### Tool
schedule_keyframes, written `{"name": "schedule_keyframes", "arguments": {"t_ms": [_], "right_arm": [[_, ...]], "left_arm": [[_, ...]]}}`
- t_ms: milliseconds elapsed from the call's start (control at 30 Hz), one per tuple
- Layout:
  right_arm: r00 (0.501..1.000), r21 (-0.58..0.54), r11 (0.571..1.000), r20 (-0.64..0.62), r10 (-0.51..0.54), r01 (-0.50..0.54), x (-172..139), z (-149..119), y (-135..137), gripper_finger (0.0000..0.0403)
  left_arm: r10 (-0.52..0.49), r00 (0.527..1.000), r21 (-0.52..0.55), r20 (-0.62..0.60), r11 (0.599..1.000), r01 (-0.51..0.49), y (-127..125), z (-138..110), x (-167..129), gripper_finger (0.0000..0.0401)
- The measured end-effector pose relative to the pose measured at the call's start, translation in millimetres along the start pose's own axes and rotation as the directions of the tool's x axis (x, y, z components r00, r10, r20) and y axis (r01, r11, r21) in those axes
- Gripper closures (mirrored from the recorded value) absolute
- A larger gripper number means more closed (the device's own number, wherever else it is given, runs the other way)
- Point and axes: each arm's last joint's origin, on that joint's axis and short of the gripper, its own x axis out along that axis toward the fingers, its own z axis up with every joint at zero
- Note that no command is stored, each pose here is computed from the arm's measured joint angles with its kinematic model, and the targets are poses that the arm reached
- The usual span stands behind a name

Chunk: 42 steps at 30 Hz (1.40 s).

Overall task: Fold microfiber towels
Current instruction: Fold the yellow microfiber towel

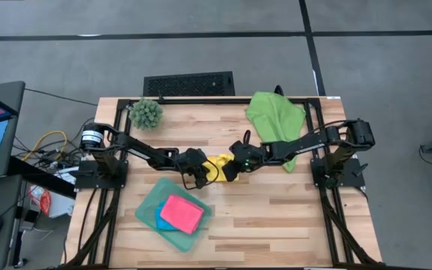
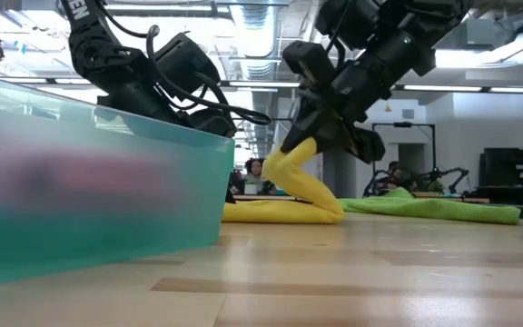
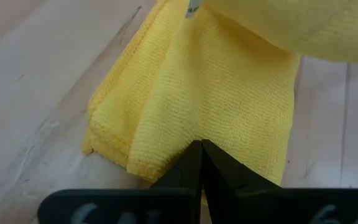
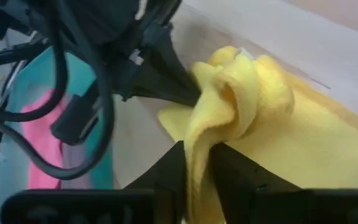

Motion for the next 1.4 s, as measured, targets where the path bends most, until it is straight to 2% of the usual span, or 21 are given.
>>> {"name": "schedule_keyframes", "arguments": {"t_ms": [433,600,833,1033,1233,1400], "right_arm": [[1.000,-0.002,1.000,0.030,0.010,-0.010,0.1,6.1,-1.8,0.0208],[0.999,-0.025,1.000,0.046,0.015,-0.014,0.0,10.1,-3.5,0.0187],[0.995,-0.050,0.997,0.085,0.058,-0.054,-0.4,14.8,-0.1,0.0175],[1.000,-0.028,1.000,0.020,-0.013,0.014,-2.0,7.8,-5.4,0.0178],[0.997,-0.055,0.997,-0.053,-0.058,0.055,-2.6,-5.8,-4.0,0.0182],[0.991,-0.067,0.992,-0.066,-0.115,0.110,-3.2,-11.0,-6.2,0.0182]], "left_arm": [[0.012,0.999,-0.033,0.043,0.999,-0.011,-0.3,2.9,0.3,0.0401],[0.010,0.999,-0.048,0.048,0.999,-0.007,-0.5,3.3,0.3,0.0401],[0.004,0.999,-0.060,0.049,0.998,-0.001,-0.8,3.6,0.3,0.0401],[-0.032,0.999,-0.086,0.033,0.996,0.035,-1.4,3.6,0.2,0.0401],[-0.151,0.988,-0.144,0.043,0.977,0.156,0.4,11.6,-0.2,0.0401],[-0.193,0.980,-0.204,0.054,0.958,0.200,5.7,17.3,-0.5,0.0401]]}}
